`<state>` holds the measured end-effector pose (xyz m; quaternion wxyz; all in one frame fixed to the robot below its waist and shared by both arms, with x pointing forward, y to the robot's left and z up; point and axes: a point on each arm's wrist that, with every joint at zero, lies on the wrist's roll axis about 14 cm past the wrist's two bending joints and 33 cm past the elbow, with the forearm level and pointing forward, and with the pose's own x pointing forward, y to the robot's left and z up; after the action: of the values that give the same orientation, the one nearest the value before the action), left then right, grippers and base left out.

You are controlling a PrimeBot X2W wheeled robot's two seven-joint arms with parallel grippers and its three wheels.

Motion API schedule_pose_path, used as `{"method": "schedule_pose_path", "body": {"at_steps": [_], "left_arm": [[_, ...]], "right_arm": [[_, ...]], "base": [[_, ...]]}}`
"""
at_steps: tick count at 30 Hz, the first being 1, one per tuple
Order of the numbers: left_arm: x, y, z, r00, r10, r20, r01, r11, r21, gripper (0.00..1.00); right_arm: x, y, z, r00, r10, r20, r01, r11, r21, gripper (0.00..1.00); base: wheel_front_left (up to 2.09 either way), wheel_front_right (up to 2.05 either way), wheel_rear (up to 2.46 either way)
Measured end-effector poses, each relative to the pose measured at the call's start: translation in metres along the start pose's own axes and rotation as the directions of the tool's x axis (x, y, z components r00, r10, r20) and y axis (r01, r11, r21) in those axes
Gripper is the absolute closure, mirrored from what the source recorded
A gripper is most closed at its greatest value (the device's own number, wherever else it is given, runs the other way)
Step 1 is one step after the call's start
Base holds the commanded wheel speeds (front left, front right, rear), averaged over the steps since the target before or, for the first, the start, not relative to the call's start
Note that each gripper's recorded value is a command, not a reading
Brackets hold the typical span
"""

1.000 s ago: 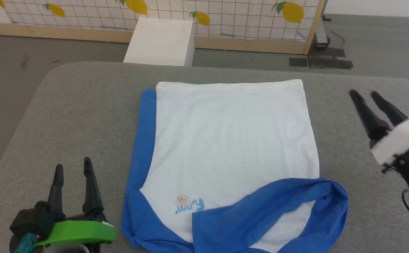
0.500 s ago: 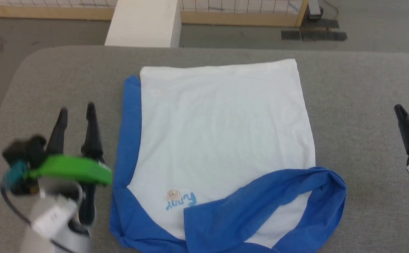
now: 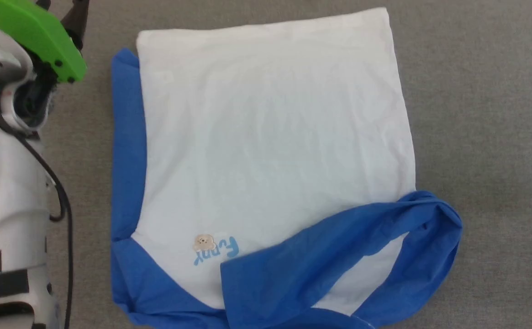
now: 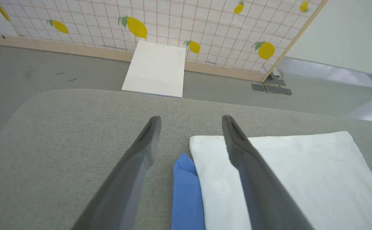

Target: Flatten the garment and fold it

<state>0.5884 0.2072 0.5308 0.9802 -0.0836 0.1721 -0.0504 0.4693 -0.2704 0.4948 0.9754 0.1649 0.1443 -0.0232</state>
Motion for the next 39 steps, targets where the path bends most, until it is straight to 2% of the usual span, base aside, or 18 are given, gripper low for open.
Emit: {"method": "schedule_pose_path", "body": {"at_steps": [3, 5, 8, 11, 16, 19, 21, 22, 27, 32, 36, 39], "left_arm": [[0.020, -0.001, -0.029, 0.984, 0.006, -0.179, -0.005, 1.000, 0.007, 0.00], [0.029, -0.004, -0.059, 0.948, 0.007, -0.318, -0.006, 1.000, 0.007, 0.00], [0.035, 0.002, -0.092, 0.896, 0.038, -0.443, -0.025, 0.999, 0.035, 0.00], [0.038, 0.009, -0.116, 0.845, 0.071, -0.529, -0.056, 0.997, 0.045, 0.00], [0.039, 0.019, -0.141, 0.794, 0.125, -0.595, -0.082, 0.992, 0.098, 0.00], [0.038, 0.020, -0.145, 0.788, 0.129, -0.602, -0.080, 0.991, 0.108, 0.00], [0.038, 0.021, -0.145, 0.791, 0.130, -0.597, -0.084, 0.991, 0.104, 0.73], [0.039, 0.022, -0.145, 0.796, 0.129, -0.591, -0.085, 0.991, 0.102, 1.00], [0.039, 0.027, -0.138, 0.842, 0.115, -0.528, -0.109, 0.993, 0.043, 1.00], [0.034, 0.040, -0.114, 0.909, 0.129, -0.396, -0.165, 0.985, -0.059, 1.00], [0.019, 0.066, -0.097, 0.936, 0.183, -0.300, -0.236, 0.960, -0.148, 1.00], [0.000, 0.095, -0.088, 0.934, 0.252, -0.252, -0.304, 0.933, -0.192, 1.00]], "right_arm": [[0.007, -0.010, -0.012, 0.999, -0.026, -0.032, 0.026, 1.000, -0.003, 0.00], [0.011, -0.017, -0.020, 0.998, -0.046, -0.051, 0.046, 0.999, -0.004, 0.00], [0.017, -0.024, -0.029, 0.995, -0.064, -0.070, 0.064, 0.998, -0.008, 0.00], [0.021, -0.030, -0.036, 0.993, -0.077, -0.084, 0.077, 0.997, -0.009, 0.00], [0.024, -0.037, -0.043, 0.990, -0.093, -0.102, 0.092, 0.996, -0.013, 0.00], [0.025, -0.037, -0.045, 0.990, -0.094, -0.105, 0.093, 0.996, -0.016, 0.00], [0.027, -0.036, -0.046, 0.990, -0.088, -0.110, 0.087, 0.996, -0.015, 0.00], [0.028, -0.035, -0.046, 0.990, -0.085, -0.110, 0.084, 0.996, -0.015, 0.00], [0.032, -0.030, -0.048, 0.991, -0.068, -0.115, 0.067, 0.998, -0.012, 0.00], [0.032, -0.021, -0.043, 0.993, -0.045, -0.111, 0.044, 0.999, -0.012, 0.00], [0.030, -0.014, -0.035, 0.995, -0.024, -0.094, 0.023, 1.000, -0.011, 0.00], [0.028, -0.006, -0.029, 0.997, -0.005, -0.083, 0.004, 1.000, -0.013, 0.00]], "base": [[0.00, 0.00, 0.00], [0.00, 0.00, 0.00], [0.00, 0.00, 0.00], [0.00, 0.00, 0.00], [0.00, 0.00, 0.00], [0.00, 0.00, 0.00], [0.00, 0.00, 0.00], [0.00, 0.00, 0.00], [0.00, 0.00, 0.00], [0.00, 0.00, 0.00], [0.00, 0.00, 0.00], [0.00, 0.00, 0.00]]}}
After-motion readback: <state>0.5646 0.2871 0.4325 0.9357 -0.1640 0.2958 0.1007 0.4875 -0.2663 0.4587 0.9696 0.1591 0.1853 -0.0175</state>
